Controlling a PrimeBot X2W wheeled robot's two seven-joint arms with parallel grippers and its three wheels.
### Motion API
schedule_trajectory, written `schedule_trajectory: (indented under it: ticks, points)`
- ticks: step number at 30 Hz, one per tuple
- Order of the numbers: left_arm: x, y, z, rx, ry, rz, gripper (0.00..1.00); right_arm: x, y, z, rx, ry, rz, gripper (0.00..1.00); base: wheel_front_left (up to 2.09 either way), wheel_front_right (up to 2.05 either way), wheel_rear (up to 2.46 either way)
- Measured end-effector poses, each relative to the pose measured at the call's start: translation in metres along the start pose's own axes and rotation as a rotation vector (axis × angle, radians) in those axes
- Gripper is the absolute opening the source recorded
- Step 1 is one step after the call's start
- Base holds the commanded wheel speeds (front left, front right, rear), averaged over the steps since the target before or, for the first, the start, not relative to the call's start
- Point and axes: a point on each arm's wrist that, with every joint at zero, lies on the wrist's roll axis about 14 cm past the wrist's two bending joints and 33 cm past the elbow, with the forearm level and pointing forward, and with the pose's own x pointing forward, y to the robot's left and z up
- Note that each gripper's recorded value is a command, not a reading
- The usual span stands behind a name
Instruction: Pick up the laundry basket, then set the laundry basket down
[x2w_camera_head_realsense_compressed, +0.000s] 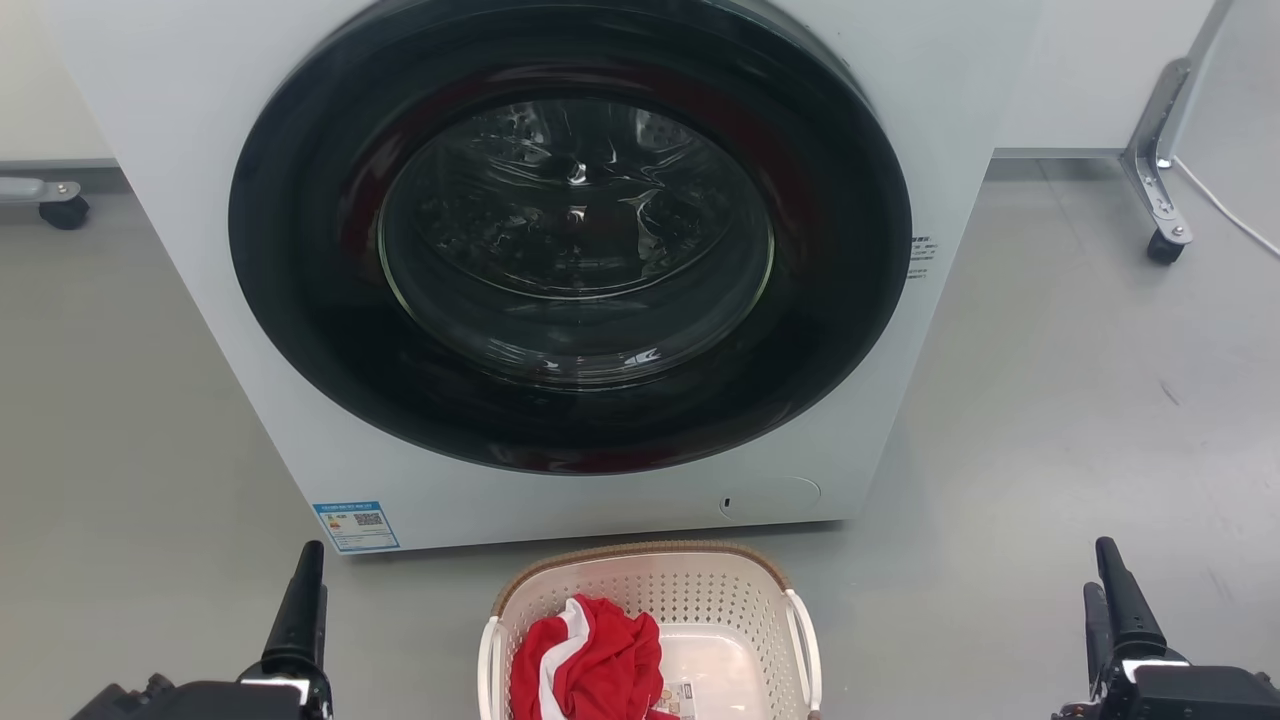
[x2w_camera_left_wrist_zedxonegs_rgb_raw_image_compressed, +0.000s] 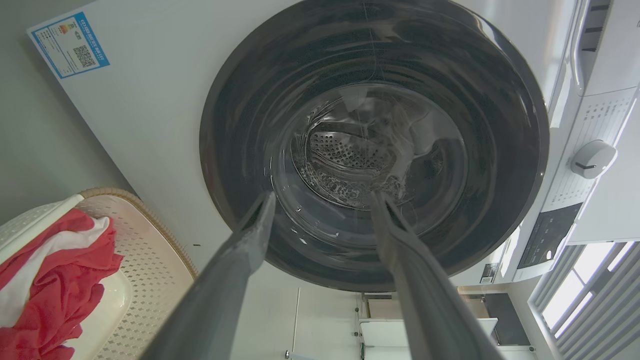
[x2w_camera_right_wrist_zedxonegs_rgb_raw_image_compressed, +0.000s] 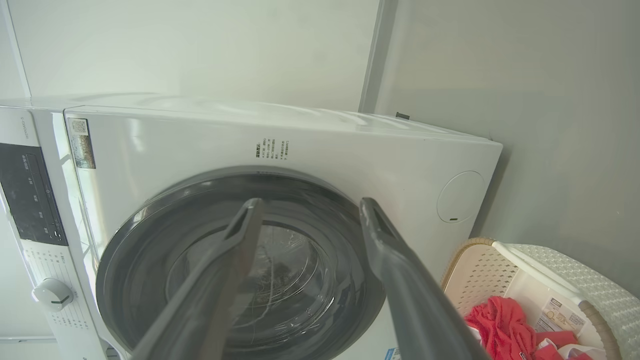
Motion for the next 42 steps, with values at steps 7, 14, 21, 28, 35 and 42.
schedule_trajectory:
  ticks: [7, 14, 21, 28, 35, 42]
  points:
    - [0.002, -0.008, -0.002, 0.14, 0.012, -0.024, 1.0, 0.002, 0.007, -0.003, -0.149, 0.019, 0.014, 1.0, 0.0, 0.0, 0.0]
    - [0.005, -0.02, -0.002, 0.295, 0.009, -0.043, 1.0, 0.004, 0.015, -0.005, -0.33, 0.03, 0.024, 1.0, 0.0, 0.0, 0.0]
    - [0.006, -0.03, -0.004, 0.455, 0.009, -0.065, 1.0, 0.006, 0.025, -0.009, -0.511, 0.037, 0.053, 1.0, 0.0, 0.0, 0.0]
    - [0.006, -0.042, -0.007, 0.617, 0.003, -0.1, 1.0, 0.007, 0.035, -0.013, -0.672, 0.037, 0.089, 1.0, 0.0, 0.0, 0.0]
    - [0.006, -0.051, -0.012, 0.739, -0.003, -0.133, 1.0, 0.006, 0.042, -0.02, -0.781, 0.038, 0.123, 1.0, 0.0, 0.0, 0.0]
    - [0.004, -0.06, -0.019, 0.869, -0.008, -0.174, 1.0, 0.005, 0.045, -0.026, -0.907, 0.037, 0.151, 1.0, 0.0, 0.0, 0.0]
